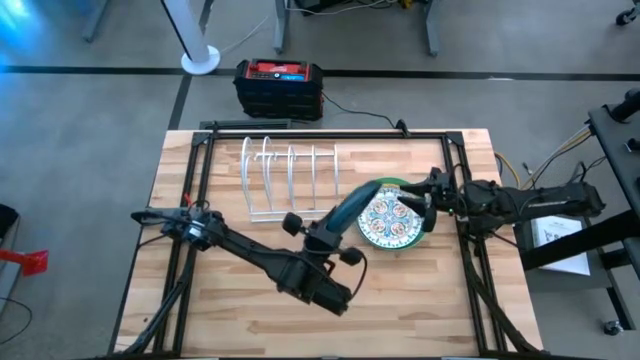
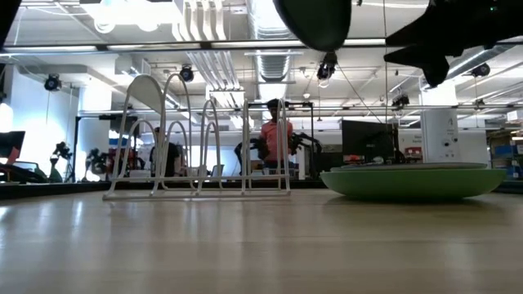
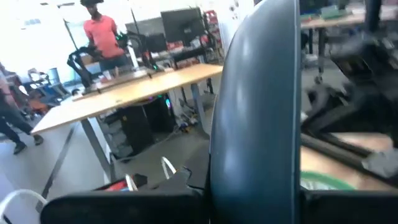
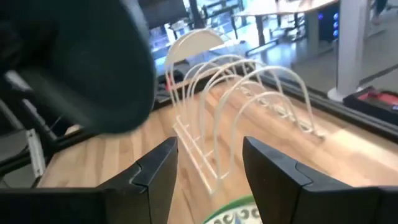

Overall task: Sort dishes
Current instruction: Put the dark blue plate in the dish rack

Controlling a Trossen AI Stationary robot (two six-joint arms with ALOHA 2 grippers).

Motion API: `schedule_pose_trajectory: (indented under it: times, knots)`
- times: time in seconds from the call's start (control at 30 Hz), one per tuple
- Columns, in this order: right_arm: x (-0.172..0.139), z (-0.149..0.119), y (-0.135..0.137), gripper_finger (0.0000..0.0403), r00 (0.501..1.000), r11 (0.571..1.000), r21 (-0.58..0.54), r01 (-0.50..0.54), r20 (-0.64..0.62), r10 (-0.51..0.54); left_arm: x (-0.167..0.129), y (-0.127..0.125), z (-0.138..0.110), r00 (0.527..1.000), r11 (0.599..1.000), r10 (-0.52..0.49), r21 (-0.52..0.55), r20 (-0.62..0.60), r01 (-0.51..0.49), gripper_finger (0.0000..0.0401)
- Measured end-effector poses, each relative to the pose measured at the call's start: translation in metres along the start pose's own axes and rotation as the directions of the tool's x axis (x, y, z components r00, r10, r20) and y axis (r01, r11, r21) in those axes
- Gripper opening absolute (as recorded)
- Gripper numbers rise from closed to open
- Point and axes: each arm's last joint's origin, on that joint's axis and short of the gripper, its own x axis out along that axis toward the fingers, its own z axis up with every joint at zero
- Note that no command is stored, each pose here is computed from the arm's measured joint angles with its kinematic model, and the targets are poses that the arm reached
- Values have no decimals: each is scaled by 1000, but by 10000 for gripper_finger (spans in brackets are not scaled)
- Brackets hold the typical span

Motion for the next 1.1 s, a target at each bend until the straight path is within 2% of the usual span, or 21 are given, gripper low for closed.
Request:
schedule_pose_trajectory:
  times: [0.27, 0.6, 0.83, 1.1]
  knots:
    - [-1, -1, 0, 162, 1000, 1000, 11, -12, -11, 12, 48, 9, -1, 994, 992, 112, 51, -13, -111, 22]
    - [-1, -8, -2, 160, 996, 1000, 21, 7, -88, -5, 109, 32, 2, 966, 954, 247, 194, -81, -228, 22]
    - [-1, -9, -3, 160, 996, 1000, 19, 9, -93, -7, 128, 39, 2, 952, 939, 291, 220, -93, -265, 22]
    - [-1, -10, -3, 165, 995, 1000, 17, 10, -97, -8, 147, 46, -3, 932, 940, 312, 205, -183, -274, 22]
